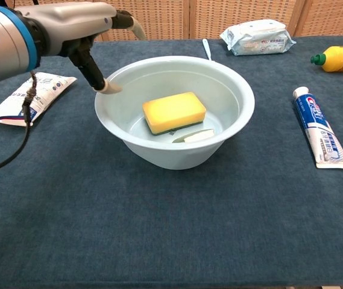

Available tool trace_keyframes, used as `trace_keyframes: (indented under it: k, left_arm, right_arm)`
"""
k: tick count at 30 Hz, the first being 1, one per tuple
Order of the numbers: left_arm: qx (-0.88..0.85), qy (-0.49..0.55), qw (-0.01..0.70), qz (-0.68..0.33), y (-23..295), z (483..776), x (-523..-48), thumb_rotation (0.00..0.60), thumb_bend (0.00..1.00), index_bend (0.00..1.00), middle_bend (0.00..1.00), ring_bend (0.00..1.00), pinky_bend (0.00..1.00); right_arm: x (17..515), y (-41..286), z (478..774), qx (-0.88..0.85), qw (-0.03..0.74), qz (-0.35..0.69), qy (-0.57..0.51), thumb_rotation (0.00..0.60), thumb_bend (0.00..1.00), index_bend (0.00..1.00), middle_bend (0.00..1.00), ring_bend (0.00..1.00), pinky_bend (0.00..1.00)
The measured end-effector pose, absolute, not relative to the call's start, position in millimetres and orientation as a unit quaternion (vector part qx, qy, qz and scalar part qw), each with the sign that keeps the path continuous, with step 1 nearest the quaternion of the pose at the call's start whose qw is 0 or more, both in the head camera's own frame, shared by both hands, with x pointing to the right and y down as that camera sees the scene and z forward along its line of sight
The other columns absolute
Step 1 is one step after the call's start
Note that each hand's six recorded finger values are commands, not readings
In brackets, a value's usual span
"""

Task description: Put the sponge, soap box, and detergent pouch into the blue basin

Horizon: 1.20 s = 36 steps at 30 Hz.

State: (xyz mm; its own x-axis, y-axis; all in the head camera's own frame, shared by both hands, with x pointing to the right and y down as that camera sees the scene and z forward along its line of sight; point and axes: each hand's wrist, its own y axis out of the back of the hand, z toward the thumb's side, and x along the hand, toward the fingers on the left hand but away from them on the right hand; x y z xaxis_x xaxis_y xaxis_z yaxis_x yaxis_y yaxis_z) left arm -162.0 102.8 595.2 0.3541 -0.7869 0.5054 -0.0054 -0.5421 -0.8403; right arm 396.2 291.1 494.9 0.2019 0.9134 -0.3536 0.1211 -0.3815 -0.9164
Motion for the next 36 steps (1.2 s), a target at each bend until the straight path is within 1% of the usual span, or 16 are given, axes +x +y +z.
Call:
trace_keyframes:
  k: [3,6,13,21,28,36]
  left_arm:
    - [-0.703,0.271,0.402,-0.52,94,593,-182,0.6,0.21,0.02,0.0,0.0,0.0]
    - [-0.682,0.269,0.41,-0.543,85,590,-204,0.6,0.19,0.0,0.0,0.0,0.0]
    - [-0.633,0.26,0.412,-0.601,68,584,-263,0.6,0.16,0.0,0.0,0.0,0.0]
    - [-0.606,0.246,0.379,-0.655,67,588,-319,0.6,0.14,0.0,0.0,0.0,0.0]
    - [-0.593,0.231,0.363,-0.681,69,600,-346,0.6,0.12,0.0,0.0,0.0,0.0]
    - [-0.587,0.208,0.358,-0.696,72,617,-361,0.6,0.11,0.0,0.0,0.0,0.0]
  right_arm:
    - [395,292,495,-0.665,0.399,0.498,-0.387,0.6,0.1,0.06,0.0,0.0,0.0]
    - [395,292,496,-0.665,0.4,0.499,-0.386,0.6,0.1,0.06,0.0,0.0,0.0]
    - [393,293,496,-0.666,0.401,0.499,-0.383,0.6,0.1,0.06,0.0,0.0,0.0]
    - [392,294,497,-0.666,0.402,0.5,-0.381,0.6,0.1,0.06,0.0,0.0,0.0]
    - [391,295,498,-0.666,0.403,0.501,-0.378,0.6,0.1,0.06,0.0,0.0,0.0]
    - [391,295,500,-0.665,0.404,0.503,-0.377,0.6,0.1,0.06,0.0,0.0,0.0]
